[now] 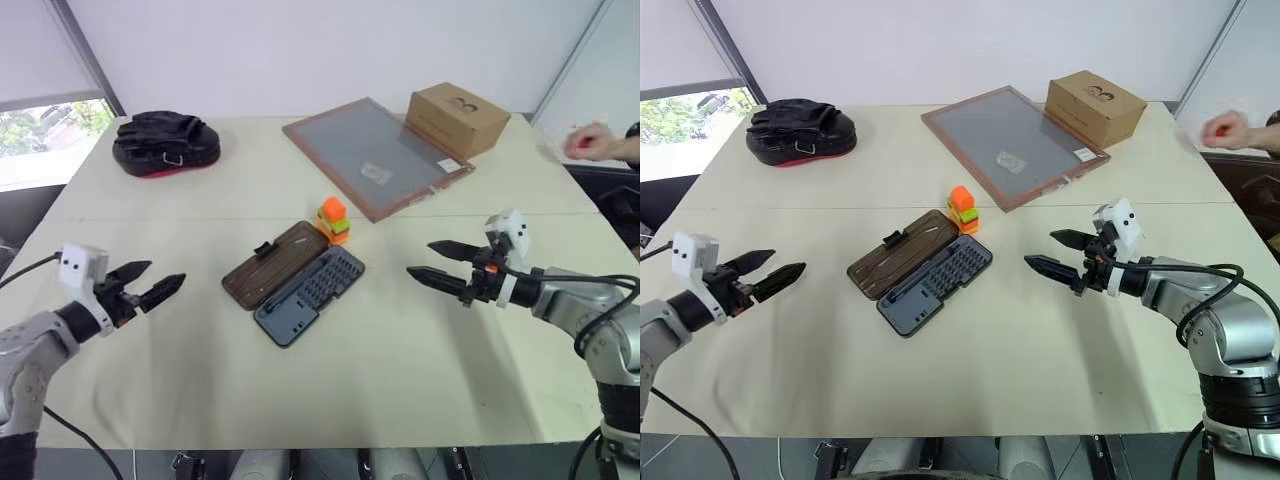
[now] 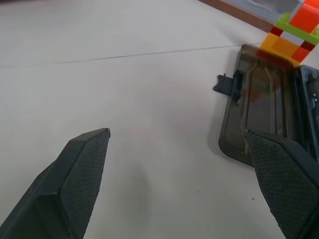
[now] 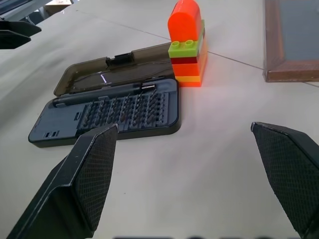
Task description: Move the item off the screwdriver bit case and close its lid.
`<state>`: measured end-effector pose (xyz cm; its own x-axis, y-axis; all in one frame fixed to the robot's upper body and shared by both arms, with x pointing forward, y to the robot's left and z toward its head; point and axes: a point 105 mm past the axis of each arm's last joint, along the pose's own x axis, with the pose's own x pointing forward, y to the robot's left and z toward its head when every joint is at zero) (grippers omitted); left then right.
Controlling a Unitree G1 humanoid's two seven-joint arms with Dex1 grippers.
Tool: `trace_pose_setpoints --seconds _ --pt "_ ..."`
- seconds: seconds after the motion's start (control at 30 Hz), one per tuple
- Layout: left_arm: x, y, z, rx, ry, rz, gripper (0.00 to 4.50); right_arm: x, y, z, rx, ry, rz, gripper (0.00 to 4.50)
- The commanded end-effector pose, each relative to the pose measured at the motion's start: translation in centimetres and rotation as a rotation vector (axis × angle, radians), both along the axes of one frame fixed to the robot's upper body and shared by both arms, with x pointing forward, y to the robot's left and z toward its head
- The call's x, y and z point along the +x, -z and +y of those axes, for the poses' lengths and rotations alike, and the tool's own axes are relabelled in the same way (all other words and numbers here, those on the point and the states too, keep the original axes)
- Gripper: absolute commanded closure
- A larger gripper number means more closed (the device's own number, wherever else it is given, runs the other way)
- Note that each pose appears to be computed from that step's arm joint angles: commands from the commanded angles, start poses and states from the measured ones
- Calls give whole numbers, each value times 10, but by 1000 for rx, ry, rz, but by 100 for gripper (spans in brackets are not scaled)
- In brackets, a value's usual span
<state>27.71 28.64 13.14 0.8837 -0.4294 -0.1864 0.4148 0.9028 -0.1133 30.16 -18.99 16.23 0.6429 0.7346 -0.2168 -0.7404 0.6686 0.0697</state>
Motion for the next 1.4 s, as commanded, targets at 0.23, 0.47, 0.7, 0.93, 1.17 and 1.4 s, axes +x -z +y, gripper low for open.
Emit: trace_pose_setpoints --seconds 0.23,0.47,0.7,0.93,1.17,1.4 --pt "-2 -12 -2 35 -2 -71 0 6 -11 2 2 1 -66 6" --pt "-2 -14 1 37 -13 -87 0 6 -8 2 7 12 -66 6" --pt "-2 -13 -3 42 13 -77 0 5 -5 5 11 13 -67 6" --pt "-1 -16 -2 46 16 -78 0 8 -6 6 19 31 -79 6" --pt "1 -34 -31 27 164 -104 0 17 -9 15 40 49 -99 6" --pt "-4 -51 -87 113 454 -109 0 39 8 76 34 5 -114 6"
